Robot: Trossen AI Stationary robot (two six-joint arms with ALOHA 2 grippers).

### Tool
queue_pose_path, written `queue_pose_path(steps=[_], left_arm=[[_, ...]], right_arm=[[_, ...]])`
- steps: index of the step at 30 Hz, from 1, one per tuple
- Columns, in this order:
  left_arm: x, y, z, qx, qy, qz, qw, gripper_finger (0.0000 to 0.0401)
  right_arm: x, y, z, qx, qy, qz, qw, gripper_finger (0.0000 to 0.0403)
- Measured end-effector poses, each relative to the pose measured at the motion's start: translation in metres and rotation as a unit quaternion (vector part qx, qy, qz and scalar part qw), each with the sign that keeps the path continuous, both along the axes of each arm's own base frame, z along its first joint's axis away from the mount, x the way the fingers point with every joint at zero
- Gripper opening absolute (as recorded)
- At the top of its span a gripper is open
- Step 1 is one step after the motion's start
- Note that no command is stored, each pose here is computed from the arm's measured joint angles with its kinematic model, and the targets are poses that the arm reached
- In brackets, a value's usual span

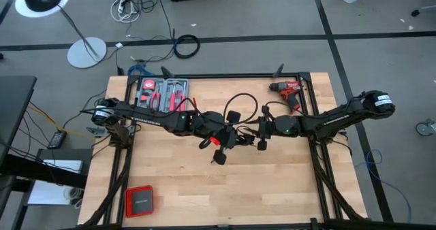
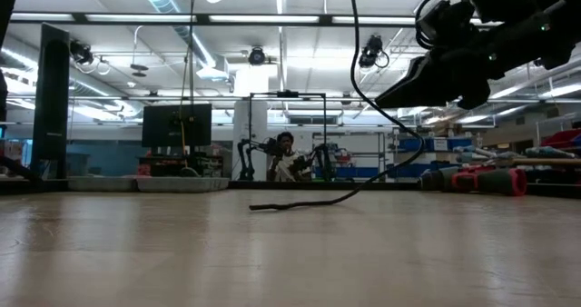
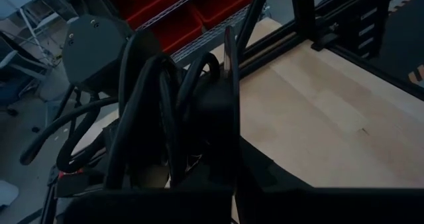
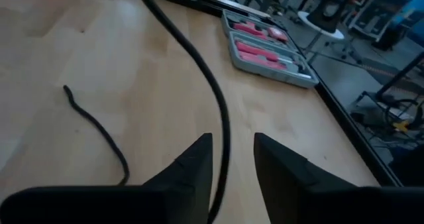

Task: Coil cords
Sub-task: Coil the black wire on the spool

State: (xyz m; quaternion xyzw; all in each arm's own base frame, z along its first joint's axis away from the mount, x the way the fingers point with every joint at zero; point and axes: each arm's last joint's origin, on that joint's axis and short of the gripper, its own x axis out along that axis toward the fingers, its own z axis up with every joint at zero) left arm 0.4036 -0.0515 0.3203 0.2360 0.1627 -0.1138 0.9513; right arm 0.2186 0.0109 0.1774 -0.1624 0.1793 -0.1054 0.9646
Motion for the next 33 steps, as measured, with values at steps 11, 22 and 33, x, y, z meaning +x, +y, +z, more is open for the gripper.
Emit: queue_pose_path(steps=[11,22,33], left_arm=[[0.001,0.0,0.003,0.009,-0.016,0.0,1.0,0.0],[0.002,-0.005,0.006,0.007,-0.035,0.014,0.999,0.0],[0.002,-0.016,0.014,-0.008,-0.076,0.033,0.996,0.0]], right_arm=[[0.0,-0.012,-0.003,0.046,0.009,-0.001,0.999,0.0121],[0.0,-0.014,-0.003,0.095,-0.002,-0.001,0.996,0.0117],[0.005,-0.008,0.007,0.16,-0.042,0.023,0.986,0.0117]])
